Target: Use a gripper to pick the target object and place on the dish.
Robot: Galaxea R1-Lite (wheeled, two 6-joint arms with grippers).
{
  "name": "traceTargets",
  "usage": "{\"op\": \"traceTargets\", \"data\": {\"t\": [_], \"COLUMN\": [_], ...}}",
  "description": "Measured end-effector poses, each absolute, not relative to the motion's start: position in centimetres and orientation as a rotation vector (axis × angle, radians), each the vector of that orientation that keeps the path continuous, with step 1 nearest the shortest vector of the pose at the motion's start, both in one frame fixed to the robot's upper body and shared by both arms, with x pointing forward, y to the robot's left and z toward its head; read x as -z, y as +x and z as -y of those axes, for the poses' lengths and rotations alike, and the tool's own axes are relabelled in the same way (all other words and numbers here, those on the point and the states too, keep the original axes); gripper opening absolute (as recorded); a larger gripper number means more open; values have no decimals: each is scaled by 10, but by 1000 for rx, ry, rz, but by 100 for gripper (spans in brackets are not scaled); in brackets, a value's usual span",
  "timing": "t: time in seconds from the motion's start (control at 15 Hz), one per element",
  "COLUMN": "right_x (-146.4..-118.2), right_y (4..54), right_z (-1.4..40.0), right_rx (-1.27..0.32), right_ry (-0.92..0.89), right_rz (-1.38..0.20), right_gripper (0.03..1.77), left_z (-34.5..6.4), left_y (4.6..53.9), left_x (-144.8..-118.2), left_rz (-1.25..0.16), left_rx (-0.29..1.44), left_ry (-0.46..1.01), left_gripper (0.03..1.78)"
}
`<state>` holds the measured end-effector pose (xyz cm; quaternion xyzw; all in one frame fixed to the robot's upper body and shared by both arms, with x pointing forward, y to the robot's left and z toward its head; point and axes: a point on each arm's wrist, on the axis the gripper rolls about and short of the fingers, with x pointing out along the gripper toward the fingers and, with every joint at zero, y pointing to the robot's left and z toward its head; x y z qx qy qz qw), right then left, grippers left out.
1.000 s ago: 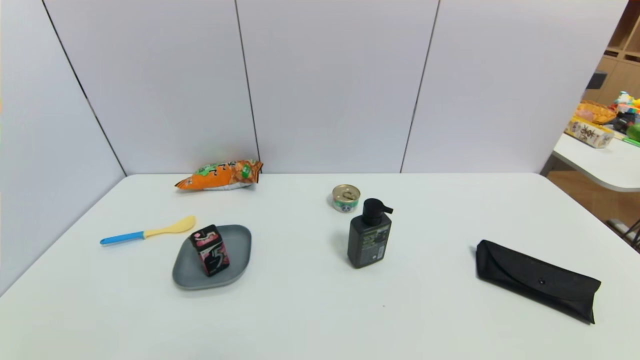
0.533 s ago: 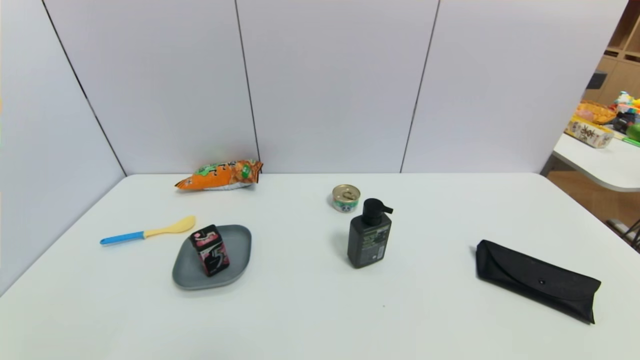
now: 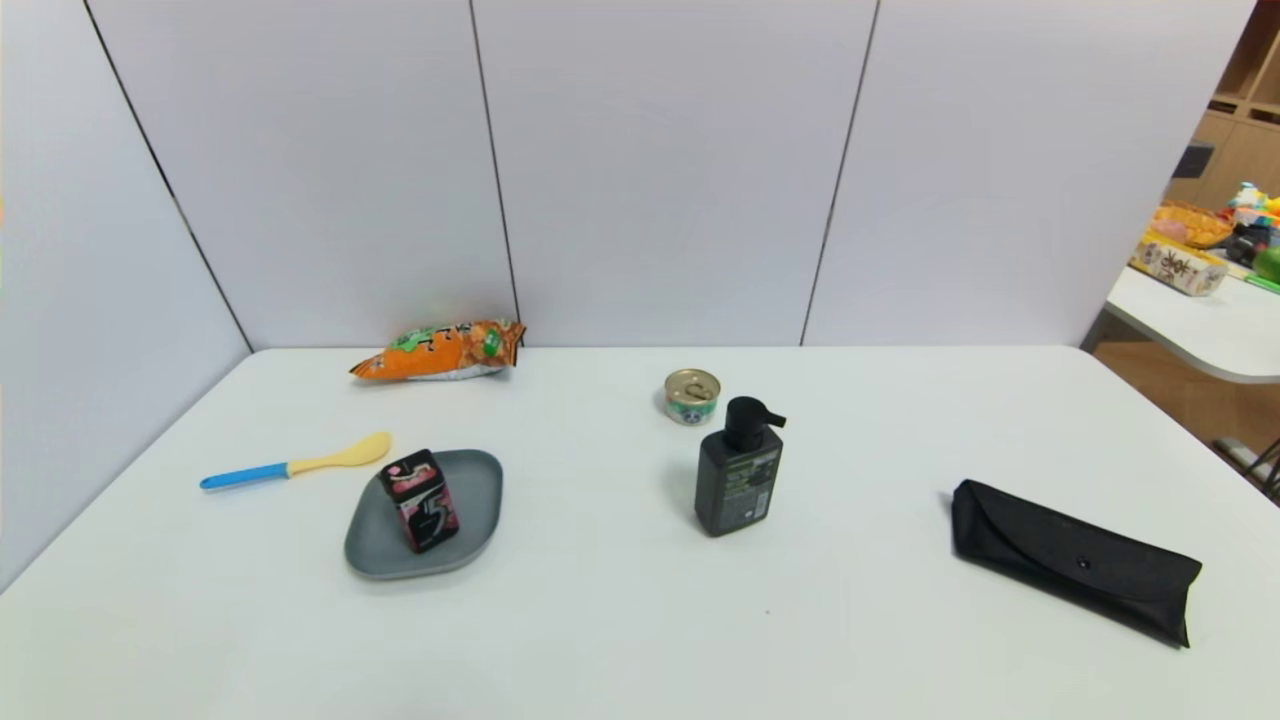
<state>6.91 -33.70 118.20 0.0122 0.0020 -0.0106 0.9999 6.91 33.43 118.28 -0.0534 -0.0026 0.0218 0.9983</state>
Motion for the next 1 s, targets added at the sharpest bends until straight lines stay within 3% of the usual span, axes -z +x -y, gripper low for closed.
{"op": "traceTargets", "data": {"t": [1.0], "right_x": [-1182], "right_y": [69], "right_z": [337], "right_rx": [20], "right_ry": [21], "right_rz": [-1], "right_gripper": [171], "left_z": [-335], "left_y": [69], "left_x": [-1183], "left_rz": [11], "left_rx": [-56], "left_ry": [-157], "left_gripper": [169]}}
